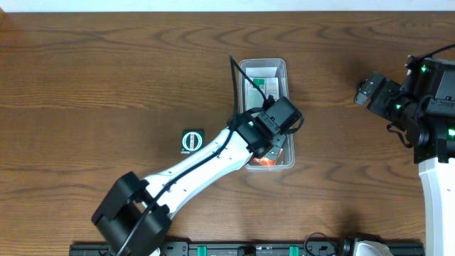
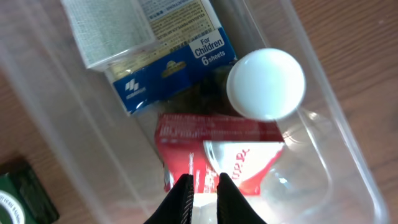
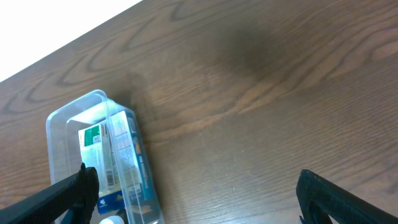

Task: Pack container
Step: 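Lower the red box into the container's near end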

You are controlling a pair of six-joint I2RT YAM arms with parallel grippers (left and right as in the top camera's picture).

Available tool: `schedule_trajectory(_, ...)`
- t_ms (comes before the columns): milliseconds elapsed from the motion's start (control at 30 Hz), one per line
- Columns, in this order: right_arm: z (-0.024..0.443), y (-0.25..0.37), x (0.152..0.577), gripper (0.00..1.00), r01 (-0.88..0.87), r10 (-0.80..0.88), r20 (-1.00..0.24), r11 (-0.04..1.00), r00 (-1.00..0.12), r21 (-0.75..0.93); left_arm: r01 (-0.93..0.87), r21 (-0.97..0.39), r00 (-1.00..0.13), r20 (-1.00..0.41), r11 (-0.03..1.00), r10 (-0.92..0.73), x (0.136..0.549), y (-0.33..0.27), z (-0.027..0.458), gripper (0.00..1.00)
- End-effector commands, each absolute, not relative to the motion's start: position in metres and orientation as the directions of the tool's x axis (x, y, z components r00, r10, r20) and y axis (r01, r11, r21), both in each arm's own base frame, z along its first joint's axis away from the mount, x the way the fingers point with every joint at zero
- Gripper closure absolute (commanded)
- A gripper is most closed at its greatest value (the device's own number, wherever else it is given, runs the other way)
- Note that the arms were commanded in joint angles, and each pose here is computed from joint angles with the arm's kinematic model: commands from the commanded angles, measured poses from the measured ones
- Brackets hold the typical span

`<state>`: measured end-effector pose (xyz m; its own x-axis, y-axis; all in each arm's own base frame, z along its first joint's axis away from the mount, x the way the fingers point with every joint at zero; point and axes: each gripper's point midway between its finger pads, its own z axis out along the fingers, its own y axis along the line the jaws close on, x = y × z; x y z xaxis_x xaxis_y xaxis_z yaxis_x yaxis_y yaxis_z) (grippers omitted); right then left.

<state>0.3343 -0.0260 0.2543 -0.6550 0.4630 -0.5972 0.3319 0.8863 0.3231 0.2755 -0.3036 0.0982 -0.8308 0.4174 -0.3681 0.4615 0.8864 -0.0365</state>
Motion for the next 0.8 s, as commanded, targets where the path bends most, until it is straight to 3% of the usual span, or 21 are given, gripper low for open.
schedule_trajectory(0,0.256,-0.027,0.334,0.01,0.34,0.474,-0.597,0.881,-0.648,0.33,0.496,0.004,-0.807,-0.368,0.869,0.462,0.283,-0.308,0.087,0.85)
schedule_trajectory(267,0.256,-0.027,0.334,0.01,0.34,0.474,-0.597,0.881,-0.648,0.33,0.472,0.122,-0.785,-0.393,0.873,0.479,0.302,-0.299,0.074,0.86)
schedule_trajectory(767,0.256,-0.027,0.334,0.01,0.34,0.474,-0.597,0.881,-0.648,0.33,0.45,0.07,-0.841,-0.301,0.89,0.449,0.279,-0.291,0.059,0.86)
